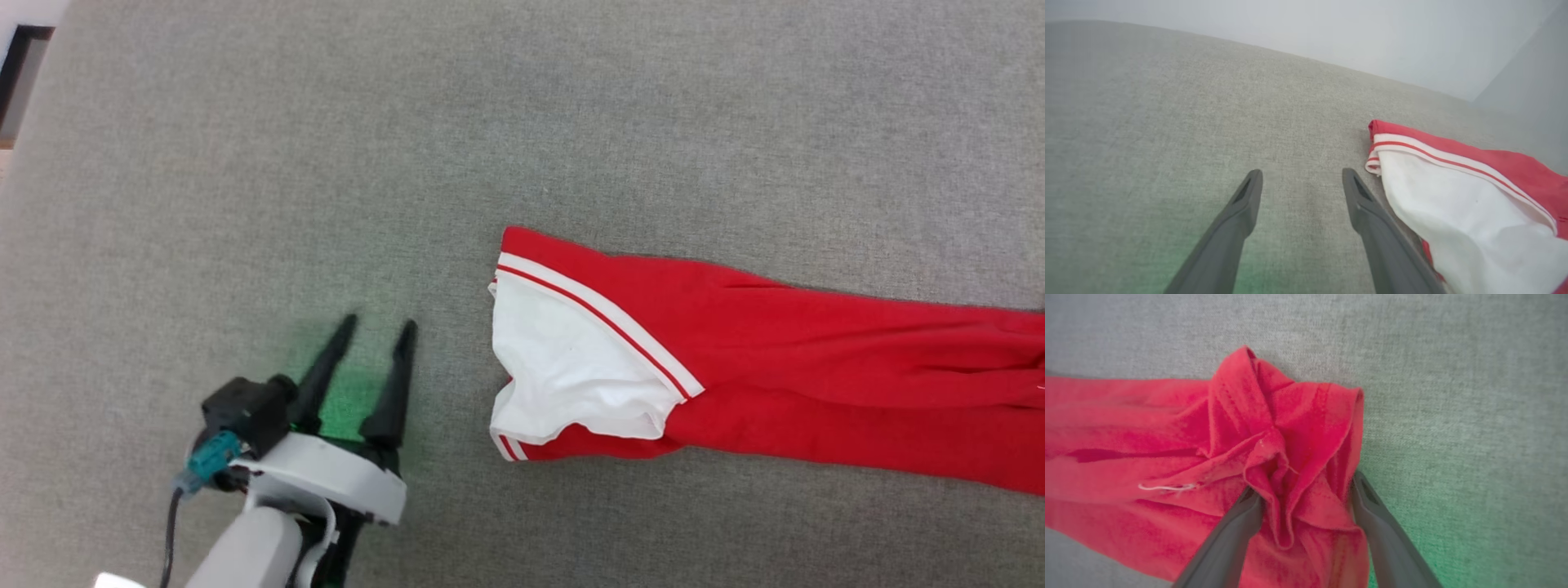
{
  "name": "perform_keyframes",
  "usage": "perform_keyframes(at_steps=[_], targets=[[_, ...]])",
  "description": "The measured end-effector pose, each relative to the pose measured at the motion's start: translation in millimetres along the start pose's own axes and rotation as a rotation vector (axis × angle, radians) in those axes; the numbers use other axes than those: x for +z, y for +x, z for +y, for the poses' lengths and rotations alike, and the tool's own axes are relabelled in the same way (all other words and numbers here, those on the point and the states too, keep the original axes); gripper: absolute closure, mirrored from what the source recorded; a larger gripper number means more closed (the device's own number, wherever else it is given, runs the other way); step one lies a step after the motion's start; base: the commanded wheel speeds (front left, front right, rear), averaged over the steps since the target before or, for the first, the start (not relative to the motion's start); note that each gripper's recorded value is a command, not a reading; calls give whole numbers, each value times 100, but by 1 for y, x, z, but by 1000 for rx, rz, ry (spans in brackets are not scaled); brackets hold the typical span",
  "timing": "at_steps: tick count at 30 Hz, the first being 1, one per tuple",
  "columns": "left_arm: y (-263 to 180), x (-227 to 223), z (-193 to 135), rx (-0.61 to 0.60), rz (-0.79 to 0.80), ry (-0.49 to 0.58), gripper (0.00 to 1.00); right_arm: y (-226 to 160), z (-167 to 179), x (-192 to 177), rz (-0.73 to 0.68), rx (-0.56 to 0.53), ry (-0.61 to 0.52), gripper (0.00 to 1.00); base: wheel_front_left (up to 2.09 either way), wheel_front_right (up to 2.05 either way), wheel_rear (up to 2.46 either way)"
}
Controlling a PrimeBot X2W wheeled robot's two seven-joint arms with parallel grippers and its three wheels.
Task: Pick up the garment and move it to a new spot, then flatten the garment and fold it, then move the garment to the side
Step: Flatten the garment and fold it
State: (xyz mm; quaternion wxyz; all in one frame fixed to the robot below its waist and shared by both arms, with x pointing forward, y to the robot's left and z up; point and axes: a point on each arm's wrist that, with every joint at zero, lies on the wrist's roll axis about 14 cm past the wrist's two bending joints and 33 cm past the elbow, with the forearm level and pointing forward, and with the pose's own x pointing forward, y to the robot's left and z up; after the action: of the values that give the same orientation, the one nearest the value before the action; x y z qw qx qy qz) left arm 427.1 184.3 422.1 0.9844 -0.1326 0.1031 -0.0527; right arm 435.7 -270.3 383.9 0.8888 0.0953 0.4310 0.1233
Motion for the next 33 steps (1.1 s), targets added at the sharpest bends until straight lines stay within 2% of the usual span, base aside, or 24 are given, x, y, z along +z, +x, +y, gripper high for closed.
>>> perform_keyframes(at_steps=[7, 11, 16, 20, 27, 33], targets=[[6, 24, 11, 50, -103, 123, 0, 11, 11, 0, 34, 13, -21, 0, 0, 0, 0], [4, 27, 14, 66, -124, 155, 0, 12, 14, 0, 27, 15, -11, 100, 0, 0, 0], [5, 26, 15, 70, -129, 155, 0, 11, 15, 3, -7, 20, 29, 100, 0, 0, 0], [5, 23, 16, 74, -125, 170, 0, 1, 0, 8, -49, -18, 63, 100, 0, 0, 0], [12, 25, 11, 56, -140, 195, 0, -33, -54, 21, -145, -173, 138, 100, 0, 0, 0], [19, 22, 1, 25, -138, 209, 0, -74, -112, 18, -185, -351, 197, 100, 0, 0, 0]])
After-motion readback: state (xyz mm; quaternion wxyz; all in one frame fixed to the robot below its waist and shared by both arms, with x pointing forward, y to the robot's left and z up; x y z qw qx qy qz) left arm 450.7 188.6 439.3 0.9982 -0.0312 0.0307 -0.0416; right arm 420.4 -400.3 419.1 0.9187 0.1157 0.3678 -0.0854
